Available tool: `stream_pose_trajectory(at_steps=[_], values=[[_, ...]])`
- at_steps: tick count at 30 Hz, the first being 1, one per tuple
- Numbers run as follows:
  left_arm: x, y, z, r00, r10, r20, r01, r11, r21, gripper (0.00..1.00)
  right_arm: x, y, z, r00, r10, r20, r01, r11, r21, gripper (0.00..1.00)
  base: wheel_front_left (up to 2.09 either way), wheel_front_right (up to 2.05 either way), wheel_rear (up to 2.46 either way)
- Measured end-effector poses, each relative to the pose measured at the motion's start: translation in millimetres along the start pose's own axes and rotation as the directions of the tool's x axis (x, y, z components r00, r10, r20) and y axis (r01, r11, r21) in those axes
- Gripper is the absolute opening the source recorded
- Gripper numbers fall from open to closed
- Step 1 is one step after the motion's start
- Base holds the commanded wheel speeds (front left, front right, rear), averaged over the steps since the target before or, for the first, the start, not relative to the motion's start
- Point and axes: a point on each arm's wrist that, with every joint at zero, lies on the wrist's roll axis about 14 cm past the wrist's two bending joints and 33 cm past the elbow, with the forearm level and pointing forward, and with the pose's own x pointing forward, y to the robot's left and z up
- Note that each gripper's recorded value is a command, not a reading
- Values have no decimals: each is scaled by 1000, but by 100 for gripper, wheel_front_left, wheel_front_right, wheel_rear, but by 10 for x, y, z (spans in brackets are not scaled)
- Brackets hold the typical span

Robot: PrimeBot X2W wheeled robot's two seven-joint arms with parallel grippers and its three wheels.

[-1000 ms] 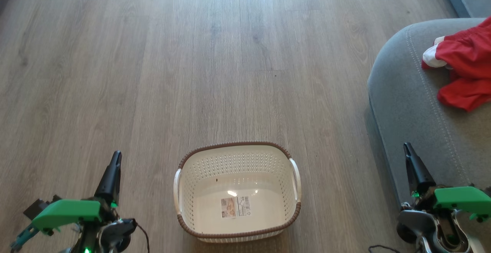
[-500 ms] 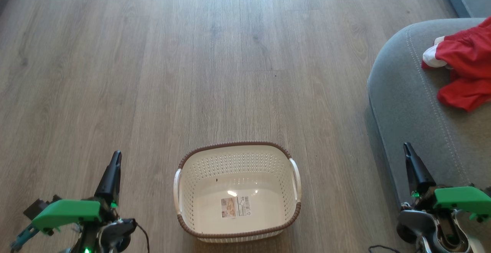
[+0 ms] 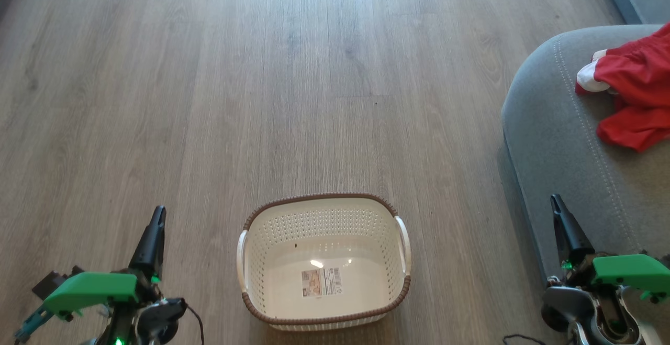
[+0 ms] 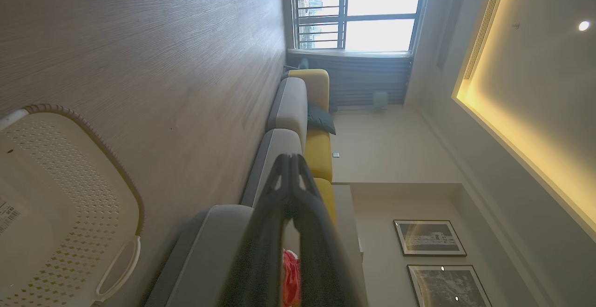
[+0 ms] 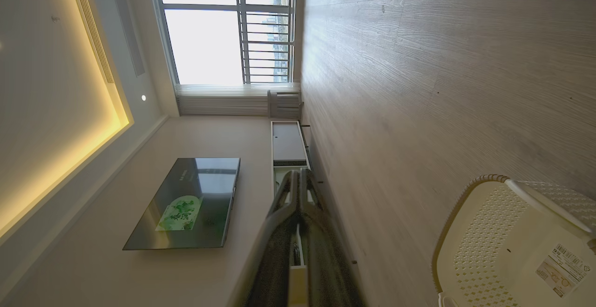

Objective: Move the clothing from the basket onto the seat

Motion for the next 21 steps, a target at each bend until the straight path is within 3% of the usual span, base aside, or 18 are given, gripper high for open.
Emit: stream_pose_trajectory(at_steps=[21], values=[[0, 0, 0, 1000, 0, 0, 0, 1000, 0, 0, 0, 0, 0, 1000, 0, 0, 0, 1000, 0, 0, 0, 0, 0]])
